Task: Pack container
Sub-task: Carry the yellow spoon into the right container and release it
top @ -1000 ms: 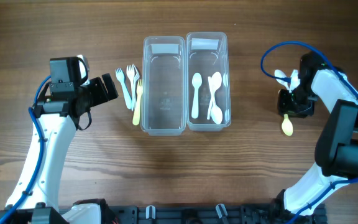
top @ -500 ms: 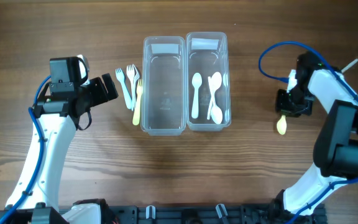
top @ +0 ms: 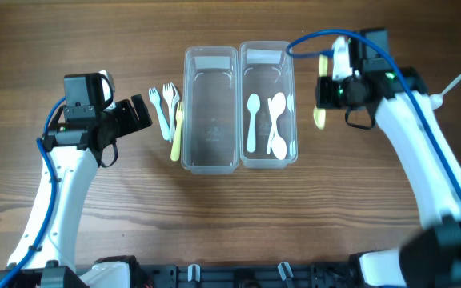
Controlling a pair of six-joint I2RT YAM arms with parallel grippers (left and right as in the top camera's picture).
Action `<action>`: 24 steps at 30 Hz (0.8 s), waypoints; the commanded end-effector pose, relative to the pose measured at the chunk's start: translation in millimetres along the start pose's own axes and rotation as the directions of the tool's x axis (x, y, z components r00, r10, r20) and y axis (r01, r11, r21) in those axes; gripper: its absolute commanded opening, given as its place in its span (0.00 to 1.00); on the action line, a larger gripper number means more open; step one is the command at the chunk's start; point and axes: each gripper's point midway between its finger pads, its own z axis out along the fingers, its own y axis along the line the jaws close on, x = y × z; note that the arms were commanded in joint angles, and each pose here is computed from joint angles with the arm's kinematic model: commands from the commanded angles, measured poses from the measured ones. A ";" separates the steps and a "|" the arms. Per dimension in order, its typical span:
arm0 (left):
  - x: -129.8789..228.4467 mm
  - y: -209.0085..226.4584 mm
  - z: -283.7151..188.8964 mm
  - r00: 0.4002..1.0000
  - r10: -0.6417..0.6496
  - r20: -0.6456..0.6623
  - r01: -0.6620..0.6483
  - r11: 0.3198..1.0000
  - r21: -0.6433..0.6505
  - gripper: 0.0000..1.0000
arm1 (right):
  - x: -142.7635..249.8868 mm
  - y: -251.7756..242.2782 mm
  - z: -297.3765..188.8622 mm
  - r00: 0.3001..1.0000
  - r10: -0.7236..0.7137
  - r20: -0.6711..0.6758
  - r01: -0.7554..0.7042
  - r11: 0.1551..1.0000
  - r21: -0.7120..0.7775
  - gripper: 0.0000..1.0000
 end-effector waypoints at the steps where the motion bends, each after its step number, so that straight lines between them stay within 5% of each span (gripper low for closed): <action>1: -8.3 -2.2 -3.0 0.999 0.024 0.022 -0.024 1.000 -0.004 1.00 | -25.6 25.5 -44.3 0.988 0.052 0.148 -0.041 0.996 -0.076 0.04; 10: -8.3 -2.2 -3.0 0.999 0.024 0.022 -0.024 1.000 -0.004 1.00 | 2.8 88.3 15.2 1.000 0.010 0.029 -0.004 0.977 -0.212 0.04; 17: -8.4 -2.2 -3.0 0.999 0.024 0.023 -0.024 1.000 -0.004 1.00 | 14.1 89.3 59.0 1.000 0.016 -0.016 -0.018 0.995 -0.101 0.05; 19: -8.3 -2.2 -3.0 0.999 0.024 0.022 -0.024 1.000 -0.004 1.00 | 10.0 90.2 56.8 1.000 -0.001 0.002 0.001 0.994 -0.105 0.19; 22: -8.3 -2.2 -3.0 0.999 0.024 0.022 -0.024 1.000 -0.004 1.00 | -0.4 89.7 44.3 0.998 -0.029 0.050 0.033 0.995 -0.093 0.72; 24: -8.3 -2.2 -3.0 0.999 0.024 0.022 -0.024 1.000 -0.004 1.00 | -9.2 81.0 34.3 0.996 -0.005 0.088 0.010 0.998 -0.059 0.84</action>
